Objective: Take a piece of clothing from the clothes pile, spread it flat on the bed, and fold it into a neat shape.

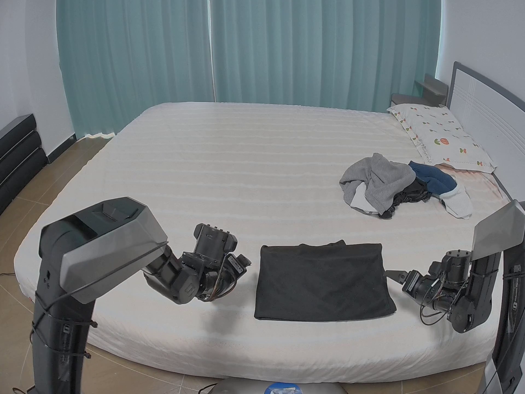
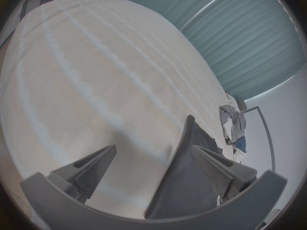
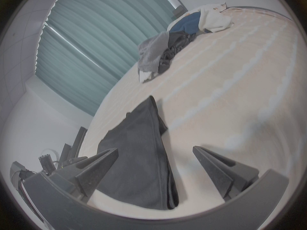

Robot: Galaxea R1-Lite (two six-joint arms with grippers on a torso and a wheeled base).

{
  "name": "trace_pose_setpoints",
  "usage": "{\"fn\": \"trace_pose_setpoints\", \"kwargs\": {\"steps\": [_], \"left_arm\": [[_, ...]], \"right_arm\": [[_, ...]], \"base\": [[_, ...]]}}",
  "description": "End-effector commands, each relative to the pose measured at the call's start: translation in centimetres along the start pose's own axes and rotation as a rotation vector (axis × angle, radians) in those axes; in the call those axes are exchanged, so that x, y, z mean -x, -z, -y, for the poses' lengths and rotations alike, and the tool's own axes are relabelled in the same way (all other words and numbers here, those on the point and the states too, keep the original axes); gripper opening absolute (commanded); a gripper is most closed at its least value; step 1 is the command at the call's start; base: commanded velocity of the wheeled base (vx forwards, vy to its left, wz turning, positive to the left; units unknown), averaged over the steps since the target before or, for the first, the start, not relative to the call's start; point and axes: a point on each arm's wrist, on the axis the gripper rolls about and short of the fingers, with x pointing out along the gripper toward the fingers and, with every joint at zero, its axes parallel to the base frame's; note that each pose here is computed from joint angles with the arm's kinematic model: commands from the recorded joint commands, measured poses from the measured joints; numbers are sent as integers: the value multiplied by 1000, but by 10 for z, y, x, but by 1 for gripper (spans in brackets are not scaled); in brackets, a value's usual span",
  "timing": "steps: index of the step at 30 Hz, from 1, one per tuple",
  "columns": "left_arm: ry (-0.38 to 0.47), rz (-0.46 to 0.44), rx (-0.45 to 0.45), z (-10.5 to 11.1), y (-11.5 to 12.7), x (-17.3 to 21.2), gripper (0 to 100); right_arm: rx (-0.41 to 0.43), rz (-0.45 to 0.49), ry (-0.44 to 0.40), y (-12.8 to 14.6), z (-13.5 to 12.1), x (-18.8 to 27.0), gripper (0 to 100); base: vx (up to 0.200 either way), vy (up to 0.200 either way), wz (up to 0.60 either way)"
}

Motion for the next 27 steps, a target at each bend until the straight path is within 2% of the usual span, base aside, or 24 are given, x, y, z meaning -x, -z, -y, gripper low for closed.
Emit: {"fn": "trace_pose_setpoints", "kwargs": {"steps": [1,3,6,12,13,27], "left_arm": [[43,-29,43,-5,1,52,100],[64,-28,72,-13,6,51,100],[96,-30,61,-18,11,52,100],[99,-32,61,-19,12,52,100],[99,-32,61,-19,12,52,100],[97,-33,63,-19,12,53,100]], "right_arm": [[19,-110,32,20,8,21,100],[47,-143,42,27,11,20,100],[80,-174,51,34,14,19,100],[103,-195,30,40,8,16,100],[105,-204,30,42,7,15,0],[105,-208,61,42,12,23,0]], "base": [[0,0,0],[0,0,0],[0,0,0],[0,0,0],[0,0,0],[0,0,0]]}}
